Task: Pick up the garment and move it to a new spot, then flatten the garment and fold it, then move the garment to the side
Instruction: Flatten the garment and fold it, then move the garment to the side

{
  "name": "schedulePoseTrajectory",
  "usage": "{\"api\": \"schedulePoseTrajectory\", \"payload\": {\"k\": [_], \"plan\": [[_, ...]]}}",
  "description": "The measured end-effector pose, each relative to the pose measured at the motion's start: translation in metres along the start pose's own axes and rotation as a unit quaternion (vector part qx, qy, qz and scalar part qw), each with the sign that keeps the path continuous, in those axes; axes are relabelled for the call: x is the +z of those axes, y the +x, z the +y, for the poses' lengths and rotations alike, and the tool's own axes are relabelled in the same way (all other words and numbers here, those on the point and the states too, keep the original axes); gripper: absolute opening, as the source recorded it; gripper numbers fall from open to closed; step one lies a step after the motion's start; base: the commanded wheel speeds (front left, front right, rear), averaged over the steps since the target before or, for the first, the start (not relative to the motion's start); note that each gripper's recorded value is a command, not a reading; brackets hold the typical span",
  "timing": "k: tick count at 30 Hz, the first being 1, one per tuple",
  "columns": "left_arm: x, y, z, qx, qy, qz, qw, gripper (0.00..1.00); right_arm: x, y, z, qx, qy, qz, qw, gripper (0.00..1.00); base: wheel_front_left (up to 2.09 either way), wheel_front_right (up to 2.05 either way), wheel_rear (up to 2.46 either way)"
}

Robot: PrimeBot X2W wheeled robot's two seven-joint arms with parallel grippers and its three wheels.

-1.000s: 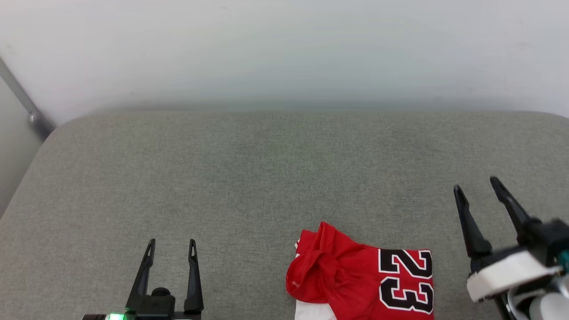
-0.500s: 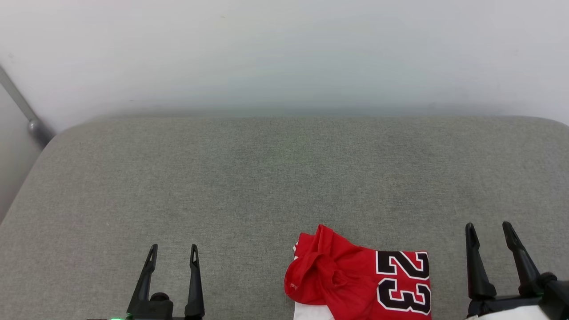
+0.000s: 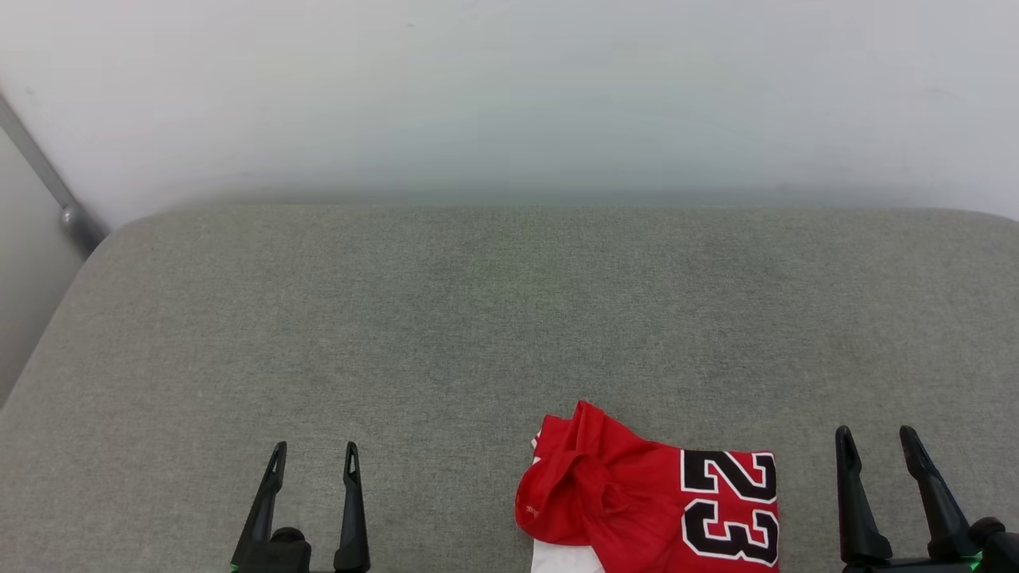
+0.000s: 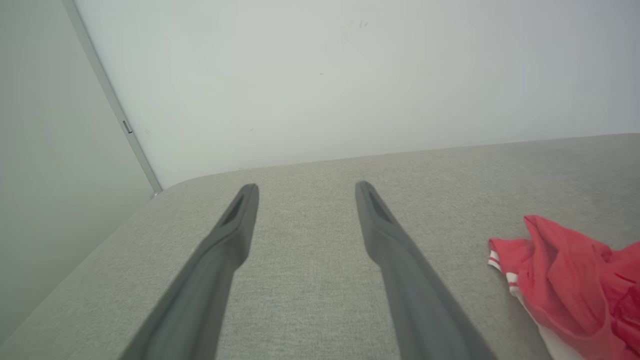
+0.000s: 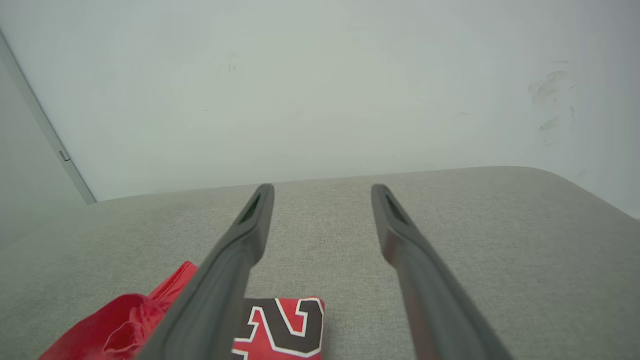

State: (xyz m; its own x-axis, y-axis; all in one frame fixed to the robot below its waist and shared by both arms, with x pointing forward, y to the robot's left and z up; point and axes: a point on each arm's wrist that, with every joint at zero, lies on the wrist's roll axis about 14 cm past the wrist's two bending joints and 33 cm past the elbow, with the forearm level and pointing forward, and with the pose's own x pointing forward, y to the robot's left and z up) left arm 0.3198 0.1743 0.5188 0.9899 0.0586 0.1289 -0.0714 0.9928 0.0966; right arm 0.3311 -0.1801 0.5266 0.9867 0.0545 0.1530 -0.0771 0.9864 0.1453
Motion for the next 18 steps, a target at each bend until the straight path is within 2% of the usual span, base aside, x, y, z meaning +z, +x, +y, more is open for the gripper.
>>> {"api": "schedulePoseTrajectory", "payload": {"k": [7,11,18], "plan": [[-0.001,-0.001,0.001,0.003,-0.001,0.002,1.0,1.0,0.008,0.005,0.0,0.001,-0.007,-0.013,1.0,1.0,0.0,0.0,0.0],[-0.002,-0.001,0.002,0.004,-0.002,0.003,1.0,1.0,0.035,0.022,0.0,0.006,-0.029,-0.058,0.998,1.0,0.0,0.0,0.0],[-0.005,-0.001,0.001,0.004,-0.003,0.009,1.0,1.0,0.08,0.058,0.012,0.064,-0.091,-0.107,0.988,1.0,0.0,0.0,0.0]]}}
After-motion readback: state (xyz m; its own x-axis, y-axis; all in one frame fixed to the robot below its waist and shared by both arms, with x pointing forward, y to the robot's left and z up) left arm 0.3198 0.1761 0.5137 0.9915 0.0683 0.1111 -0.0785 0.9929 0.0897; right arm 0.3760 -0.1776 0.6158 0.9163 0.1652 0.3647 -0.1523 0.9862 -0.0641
